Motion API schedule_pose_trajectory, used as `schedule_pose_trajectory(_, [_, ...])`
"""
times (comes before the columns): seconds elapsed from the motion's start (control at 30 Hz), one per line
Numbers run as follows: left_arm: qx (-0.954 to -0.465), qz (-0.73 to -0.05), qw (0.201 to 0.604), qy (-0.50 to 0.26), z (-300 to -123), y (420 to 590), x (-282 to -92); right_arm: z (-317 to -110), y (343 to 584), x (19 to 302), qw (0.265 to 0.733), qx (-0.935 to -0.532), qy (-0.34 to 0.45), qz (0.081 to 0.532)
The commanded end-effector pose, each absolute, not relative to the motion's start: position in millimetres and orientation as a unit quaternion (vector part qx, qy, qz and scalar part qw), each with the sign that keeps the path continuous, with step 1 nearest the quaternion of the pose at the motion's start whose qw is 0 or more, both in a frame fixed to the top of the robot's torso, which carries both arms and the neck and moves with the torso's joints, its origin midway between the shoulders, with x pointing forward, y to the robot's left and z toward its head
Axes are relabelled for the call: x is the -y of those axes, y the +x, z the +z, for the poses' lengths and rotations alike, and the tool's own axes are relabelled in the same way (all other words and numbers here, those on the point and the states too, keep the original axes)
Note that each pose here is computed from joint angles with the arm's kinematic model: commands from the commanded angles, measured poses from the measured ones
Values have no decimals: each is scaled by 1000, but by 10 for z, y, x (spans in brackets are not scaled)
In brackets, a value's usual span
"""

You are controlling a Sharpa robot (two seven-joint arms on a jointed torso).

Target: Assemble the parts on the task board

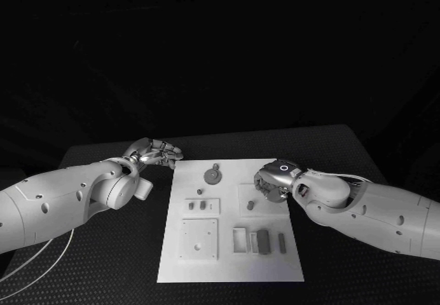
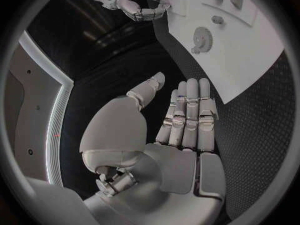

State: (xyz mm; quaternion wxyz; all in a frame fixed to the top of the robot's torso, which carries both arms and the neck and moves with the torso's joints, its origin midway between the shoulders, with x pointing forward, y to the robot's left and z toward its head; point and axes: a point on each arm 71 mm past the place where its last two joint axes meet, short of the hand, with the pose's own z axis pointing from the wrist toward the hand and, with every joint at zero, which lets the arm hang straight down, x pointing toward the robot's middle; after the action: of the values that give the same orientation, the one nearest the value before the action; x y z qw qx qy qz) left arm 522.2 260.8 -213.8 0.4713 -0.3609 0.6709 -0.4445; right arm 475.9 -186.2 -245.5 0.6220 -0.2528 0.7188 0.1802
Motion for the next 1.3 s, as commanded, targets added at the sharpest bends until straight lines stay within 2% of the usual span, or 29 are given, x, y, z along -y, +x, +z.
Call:
schedule_pose_trajectory(0.03, [-670, -449, 469, -359, -2128, 5226, -2589, -2422, 4752, 1827, 615, -722, -250, 193])
schedule_pose_trajectory(0.6, [-671, -449, 469, -360, -2130, 5226, -2597, -2246, 4727, 1822, 612, -724, -234, 215])
schedule_pose_trajectory(0.9, [-671, -449, 468, -359, -2130, 5228, -2590, -2035, 4614, 1606, 626, -697, -228, 263])
schedule_pose_trajectory(1.3, [-670, -447, 470, -360, -2132, 5243, -2584, -1958, 4486, 1265, 621, -679, -237, 313])
